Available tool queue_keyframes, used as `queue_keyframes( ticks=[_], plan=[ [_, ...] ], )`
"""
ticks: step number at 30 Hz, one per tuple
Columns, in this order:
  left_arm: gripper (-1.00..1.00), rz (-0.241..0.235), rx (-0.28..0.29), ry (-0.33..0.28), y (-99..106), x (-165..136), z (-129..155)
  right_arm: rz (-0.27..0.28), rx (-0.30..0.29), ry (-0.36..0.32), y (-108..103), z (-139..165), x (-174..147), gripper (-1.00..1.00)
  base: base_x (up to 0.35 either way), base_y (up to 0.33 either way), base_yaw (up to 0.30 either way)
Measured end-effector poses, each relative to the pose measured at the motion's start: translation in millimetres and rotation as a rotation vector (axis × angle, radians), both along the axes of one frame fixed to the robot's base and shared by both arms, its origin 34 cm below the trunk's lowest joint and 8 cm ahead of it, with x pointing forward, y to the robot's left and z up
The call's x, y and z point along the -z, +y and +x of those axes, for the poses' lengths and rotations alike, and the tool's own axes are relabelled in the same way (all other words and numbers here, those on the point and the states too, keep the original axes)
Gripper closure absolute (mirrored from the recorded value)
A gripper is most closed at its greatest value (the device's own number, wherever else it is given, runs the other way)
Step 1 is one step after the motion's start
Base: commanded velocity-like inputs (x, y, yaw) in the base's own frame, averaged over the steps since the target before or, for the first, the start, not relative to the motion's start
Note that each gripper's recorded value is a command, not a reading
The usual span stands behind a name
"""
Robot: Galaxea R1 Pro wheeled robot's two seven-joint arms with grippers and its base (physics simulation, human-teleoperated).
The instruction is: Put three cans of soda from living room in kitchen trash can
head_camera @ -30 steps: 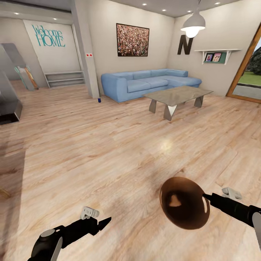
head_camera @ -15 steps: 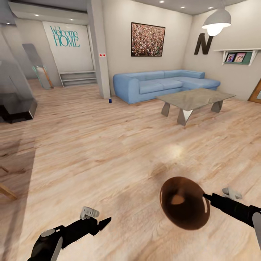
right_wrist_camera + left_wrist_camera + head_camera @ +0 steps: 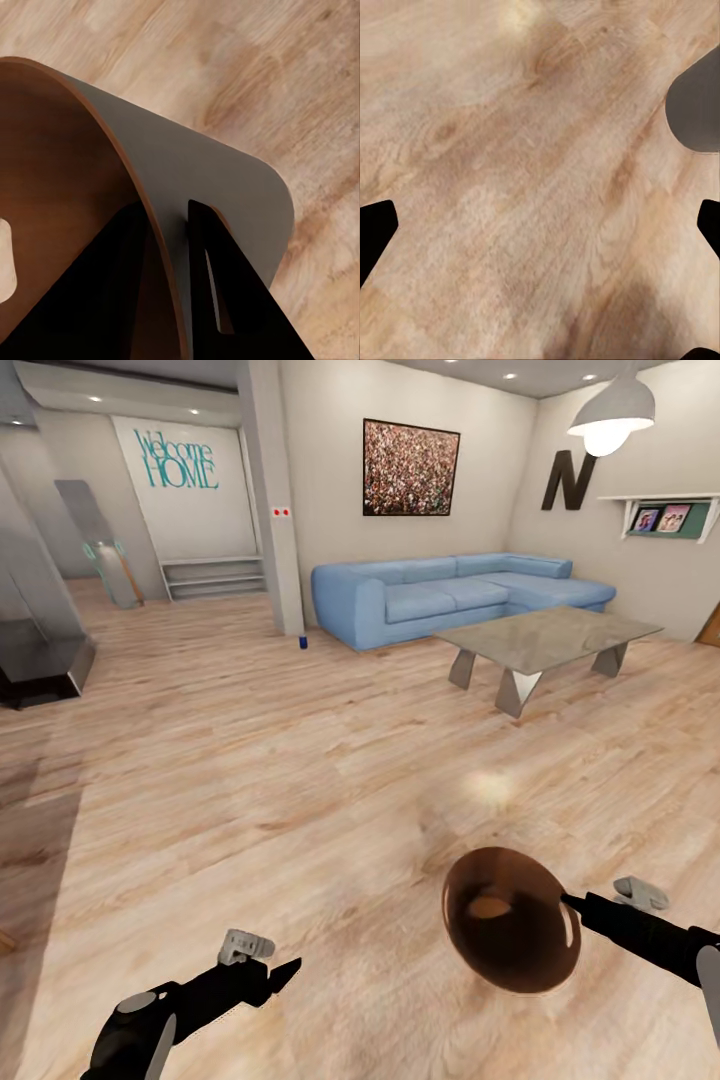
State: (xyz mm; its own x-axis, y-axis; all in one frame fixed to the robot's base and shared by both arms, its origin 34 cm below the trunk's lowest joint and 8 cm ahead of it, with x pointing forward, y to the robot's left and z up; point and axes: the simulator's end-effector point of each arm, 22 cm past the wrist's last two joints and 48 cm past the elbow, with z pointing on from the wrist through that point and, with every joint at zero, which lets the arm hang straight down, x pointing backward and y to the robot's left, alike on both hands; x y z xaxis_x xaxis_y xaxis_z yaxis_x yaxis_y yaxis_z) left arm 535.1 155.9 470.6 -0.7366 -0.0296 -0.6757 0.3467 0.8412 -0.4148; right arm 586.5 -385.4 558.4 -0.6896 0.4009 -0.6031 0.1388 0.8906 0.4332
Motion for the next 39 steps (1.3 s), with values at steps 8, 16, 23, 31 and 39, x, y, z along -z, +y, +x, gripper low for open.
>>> queue_keyframes(
  ticks=[8, 16, 23, 31, 39],
  plan=[
    [-1.0, -0.004, -0.001, -0.014, -0.5, -5.7, 8.1, 0.001, 0.0, -0.002, 0.0, 0.3, -0.5, 1.0, 0.339, 0.0, 0.0],
    [-1.0, -0.003, -0.002, -0.013, -0.2, -5.3, 8.8, 0.003, 0.001, -0.004, 0.0, 0.4, -0.8, 1.0, 0.339, 0.0, 0.0],
    [-1.0, -0.004, -0.004, 0.017, -0.2, -0.2, 7.4, 0.002, 0.0, -0.004, -0.1, 0.4, -0.8, 1.0, 0.339, 0.0, 0.0],
    [-1.0, -0.007, -0.005, 0.013, -1.3, -1.9, 9.9, 0.004, -0.001, -0.004, 0.8, 0.5, -0.9, 1.0, 0.339, 0.0, 0.0],
    [-1.0, -0.014, -0.005, 0.014, -5.6, -2.6, 9.9, 0.003, 0.0, -0.005, -0.1, 0.6, -1.1, 1.0, 0.34, 0.0, 0.0]
  ],
)
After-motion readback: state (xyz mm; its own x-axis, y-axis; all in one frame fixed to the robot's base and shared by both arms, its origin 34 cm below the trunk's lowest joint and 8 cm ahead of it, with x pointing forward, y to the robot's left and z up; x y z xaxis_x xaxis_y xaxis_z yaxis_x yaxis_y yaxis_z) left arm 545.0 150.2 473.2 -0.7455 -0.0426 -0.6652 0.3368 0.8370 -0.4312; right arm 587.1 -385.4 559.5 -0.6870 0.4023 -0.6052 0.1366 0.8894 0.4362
